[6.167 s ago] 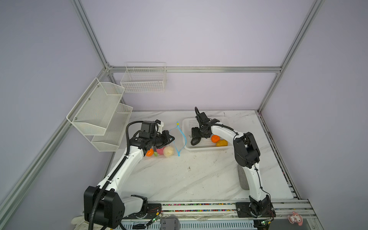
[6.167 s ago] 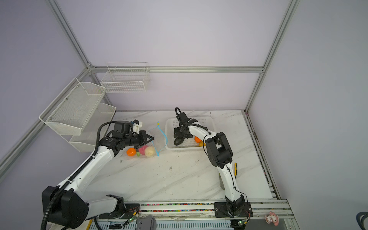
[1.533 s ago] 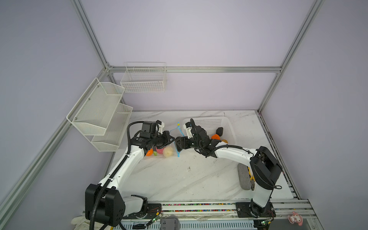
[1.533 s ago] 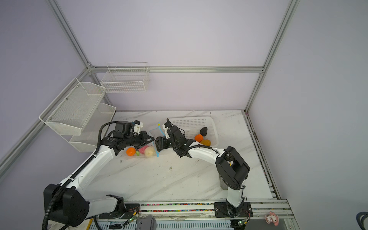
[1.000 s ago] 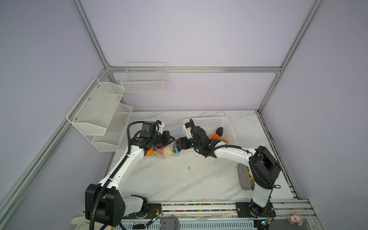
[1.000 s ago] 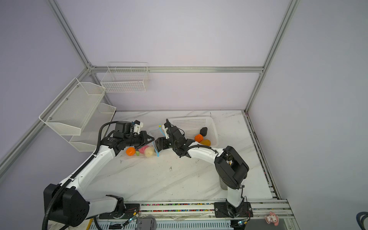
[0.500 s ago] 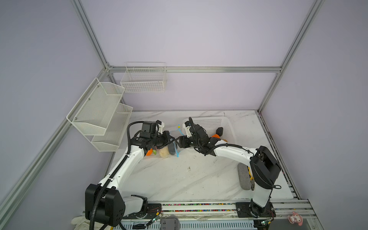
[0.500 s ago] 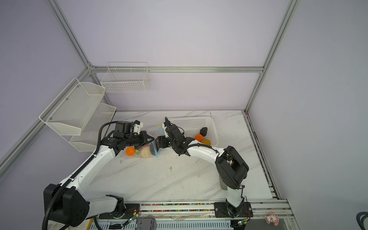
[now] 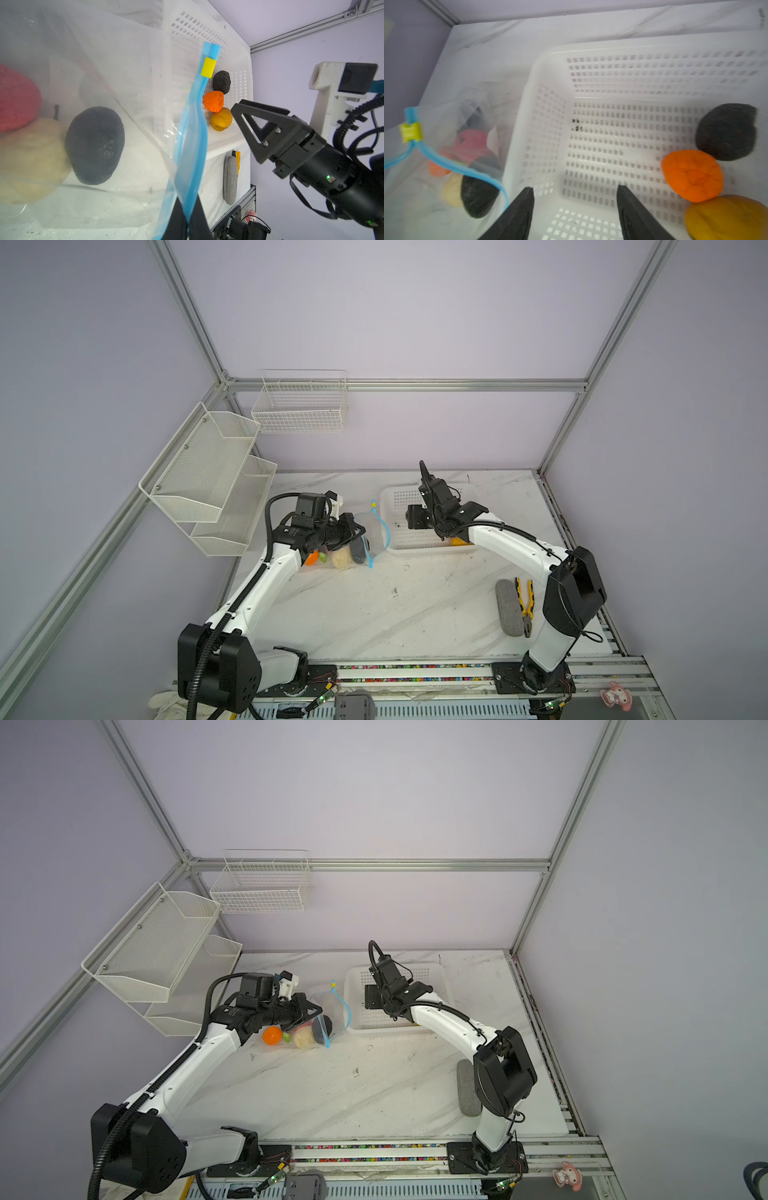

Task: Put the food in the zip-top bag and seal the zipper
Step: 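Withdraw the right gripper from the bag back over the basket, then lower the right gripper onto the orange ball and close on it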

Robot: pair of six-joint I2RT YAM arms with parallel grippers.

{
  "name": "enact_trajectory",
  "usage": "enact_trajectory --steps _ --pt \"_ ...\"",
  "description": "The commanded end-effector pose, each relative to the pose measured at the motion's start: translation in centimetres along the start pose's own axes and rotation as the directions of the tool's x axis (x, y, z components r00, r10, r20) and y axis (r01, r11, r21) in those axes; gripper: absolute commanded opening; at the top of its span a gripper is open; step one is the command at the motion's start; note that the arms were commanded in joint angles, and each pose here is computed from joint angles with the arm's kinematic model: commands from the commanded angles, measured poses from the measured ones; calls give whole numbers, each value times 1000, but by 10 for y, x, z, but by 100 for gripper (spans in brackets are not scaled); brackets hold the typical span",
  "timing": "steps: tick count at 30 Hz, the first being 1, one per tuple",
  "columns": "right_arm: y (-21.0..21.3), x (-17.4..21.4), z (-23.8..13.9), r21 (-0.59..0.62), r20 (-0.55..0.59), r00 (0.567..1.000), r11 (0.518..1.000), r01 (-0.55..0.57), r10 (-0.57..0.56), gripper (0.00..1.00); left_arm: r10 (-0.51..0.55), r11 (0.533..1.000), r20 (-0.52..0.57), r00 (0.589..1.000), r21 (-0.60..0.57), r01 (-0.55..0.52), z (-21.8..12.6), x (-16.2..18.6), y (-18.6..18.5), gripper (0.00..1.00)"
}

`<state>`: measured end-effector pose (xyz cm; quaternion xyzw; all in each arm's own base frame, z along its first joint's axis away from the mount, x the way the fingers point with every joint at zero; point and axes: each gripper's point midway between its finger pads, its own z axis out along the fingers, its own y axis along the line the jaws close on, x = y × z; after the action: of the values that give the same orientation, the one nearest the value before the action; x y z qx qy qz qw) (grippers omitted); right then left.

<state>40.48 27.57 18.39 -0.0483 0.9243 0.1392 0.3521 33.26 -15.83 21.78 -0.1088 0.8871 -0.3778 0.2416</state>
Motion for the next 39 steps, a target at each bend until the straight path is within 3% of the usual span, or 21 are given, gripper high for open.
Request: enact_trajectory --steps 1,7,11,21,39 --pt "-48 14 12 176 -90 995 983 50 -34 67 11 999 20 1000 42 -12 -7 -4 -11 0" --pt "-100 16 28 269 -144 989 963 15 25 68 10 999 13 1000 45 -11 -6 -3 -11 0" --pt "-104 26 42 245 -195 980 969 20 29 71 9 999 13 1000 43 -10 -5 -2 -10 0" --pt "-127 41 61 316 -243 969 948 35 45 80 10 999 10 1000 47 -10 -3 -1 -9 0" --pt "-125 44 99 296 -257 966 954 45 35 71 3 999 9 1000 45 -4 -1 -1 -7 0"
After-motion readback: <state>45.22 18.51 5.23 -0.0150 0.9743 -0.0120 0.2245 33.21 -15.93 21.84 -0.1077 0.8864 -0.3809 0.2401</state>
